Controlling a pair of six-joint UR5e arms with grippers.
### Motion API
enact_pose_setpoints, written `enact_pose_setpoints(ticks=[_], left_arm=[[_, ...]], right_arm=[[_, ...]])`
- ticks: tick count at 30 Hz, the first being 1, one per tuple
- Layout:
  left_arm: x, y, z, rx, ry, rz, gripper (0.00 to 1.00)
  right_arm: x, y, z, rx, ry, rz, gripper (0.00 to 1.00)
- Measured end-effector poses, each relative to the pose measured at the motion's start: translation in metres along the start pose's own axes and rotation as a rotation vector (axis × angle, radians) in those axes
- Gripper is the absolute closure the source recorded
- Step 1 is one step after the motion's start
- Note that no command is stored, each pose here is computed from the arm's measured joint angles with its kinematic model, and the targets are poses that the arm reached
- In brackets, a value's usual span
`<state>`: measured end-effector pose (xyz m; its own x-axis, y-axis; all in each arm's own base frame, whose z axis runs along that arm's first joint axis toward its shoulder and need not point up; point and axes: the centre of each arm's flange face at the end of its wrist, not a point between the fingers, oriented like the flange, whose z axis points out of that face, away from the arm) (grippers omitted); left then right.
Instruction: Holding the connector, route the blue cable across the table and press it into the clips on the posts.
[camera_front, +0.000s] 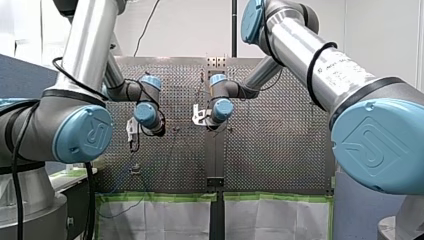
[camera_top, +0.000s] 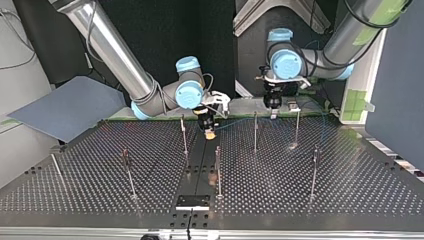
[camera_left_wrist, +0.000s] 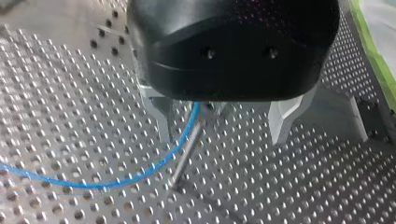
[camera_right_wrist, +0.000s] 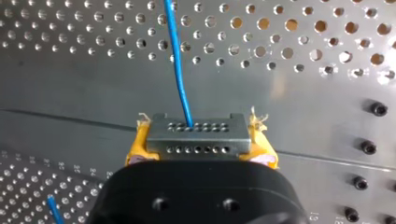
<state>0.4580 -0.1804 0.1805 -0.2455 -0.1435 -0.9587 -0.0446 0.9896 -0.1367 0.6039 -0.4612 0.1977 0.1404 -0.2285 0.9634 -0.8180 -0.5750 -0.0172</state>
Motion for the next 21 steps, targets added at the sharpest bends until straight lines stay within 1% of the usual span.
enact_pose_setpoints(ticks=[4,10,17,21], left_arm=[[-0.003,-0.008,-0.014,0.025,-0.01,0.002,0.0],[0.003,-0.024,-0.027,0.069,-0.001,0.01,0.0],[0.008,-0.051,-0.038,0.129,-0.028,-0.007,0.0],[0.01,-0.066,-0.041,0.153,-0.035,-0.018,0.0]], right_arm=[[0.0,0.0,0.0,0.0,-0.002,-0.001,1.0],[-0.001,0.001,0.0,0.005,-0.008,-0.002,1.0],[0.0,0.003,-0.001,0.004,-0.018,-0.006,1.0],[0.002,0.004,-0.004,0.005,-0.028,-0.009,1.0]])
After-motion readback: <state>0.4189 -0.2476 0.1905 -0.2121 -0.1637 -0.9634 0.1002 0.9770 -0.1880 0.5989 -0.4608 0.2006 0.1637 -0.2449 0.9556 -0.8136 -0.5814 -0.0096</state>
